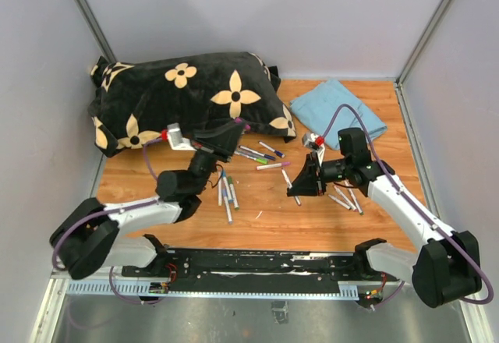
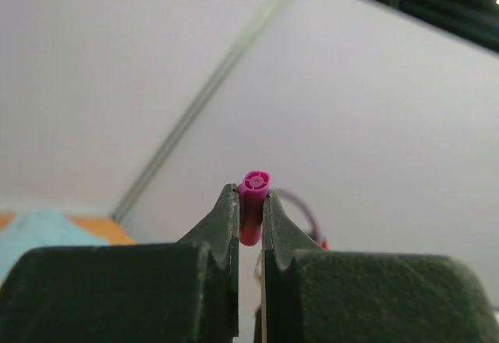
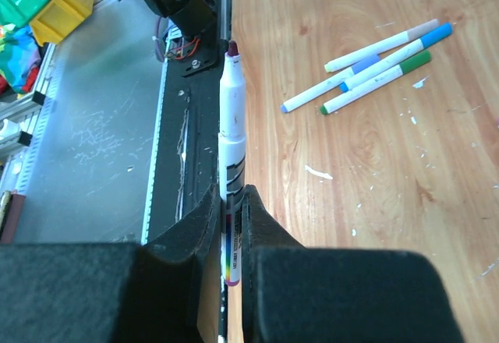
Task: Open the pen caps
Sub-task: Open the pen cap from the pen, then place the pen at the center of the board, then place the pen cap at the center of the board.
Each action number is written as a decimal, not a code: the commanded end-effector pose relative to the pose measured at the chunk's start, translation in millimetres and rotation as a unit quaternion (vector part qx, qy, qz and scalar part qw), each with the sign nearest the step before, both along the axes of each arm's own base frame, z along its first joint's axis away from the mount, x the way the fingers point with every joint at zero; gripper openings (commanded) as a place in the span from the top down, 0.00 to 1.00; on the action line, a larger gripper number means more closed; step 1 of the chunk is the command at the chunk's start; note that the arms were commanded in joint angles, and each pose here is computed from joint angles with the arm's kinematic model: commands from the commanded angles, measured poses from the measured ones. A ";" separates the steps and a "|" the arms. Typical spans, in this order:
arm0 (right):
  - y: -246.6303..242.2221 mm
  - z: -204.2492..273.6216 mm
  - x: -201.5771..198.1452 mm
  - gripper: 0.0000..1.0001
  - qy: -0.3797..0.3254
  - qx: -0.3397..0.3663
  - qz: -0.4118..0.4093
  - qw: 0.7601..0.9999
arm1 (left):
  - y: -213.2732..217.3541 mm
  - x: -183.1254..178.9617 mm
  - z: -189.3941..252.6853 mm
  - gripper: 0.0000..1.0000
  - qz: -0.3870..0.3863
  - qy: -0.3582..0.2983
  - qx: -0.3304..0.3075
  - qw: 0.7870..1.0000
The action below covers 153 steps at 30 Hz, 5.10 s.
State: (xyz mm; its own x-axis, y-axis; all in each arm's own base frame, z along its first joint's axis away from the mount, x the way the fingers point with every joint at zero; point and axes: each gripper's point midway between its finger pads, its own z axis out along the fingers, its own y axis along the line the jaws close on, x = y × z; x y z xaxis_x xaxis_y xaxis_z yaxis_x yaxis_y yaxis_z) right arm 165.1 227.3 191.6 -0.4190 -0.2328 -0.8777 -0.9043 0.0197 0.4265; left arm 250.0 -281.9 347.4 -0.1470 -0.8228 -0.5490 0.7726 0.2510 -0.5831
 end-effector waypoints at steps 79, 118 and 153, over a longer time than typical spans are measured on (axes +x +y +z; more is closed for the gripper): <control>-165.1 -174.2 32.2 0.88 -0.023 -0.633 -0.114 0.766 | 15.5 -45.6 -132.5 1.00 -0.082 0.192 0.098 0.973; -156.1 -135.3 42.8 0.51 -0.056 -0.561 -0.168 0.809 | -80.1 -45.8 -219.7 1.00 -0.100 0.311 0.186 0.927; -192.6 -94.9 69.3 0.48 -0.078 -0.504 -0.316 0.800 | -185.9 30.3 -316.1 0.79 0.045 0.460 0.382 0.800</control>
State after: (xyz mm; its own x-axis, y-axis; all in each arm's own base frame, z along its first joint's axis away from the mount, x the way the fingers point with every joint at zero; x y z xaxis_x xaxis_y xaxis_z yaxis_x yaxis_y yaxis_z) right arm 231.3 35.7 89.2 -0.6312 -0.6632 -0.4021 -0.6390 0.7385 -0.2150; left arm 276.6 -473.7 33.0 -0.7595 -0.3423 -0.5532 0.0708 0.8018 -0.5934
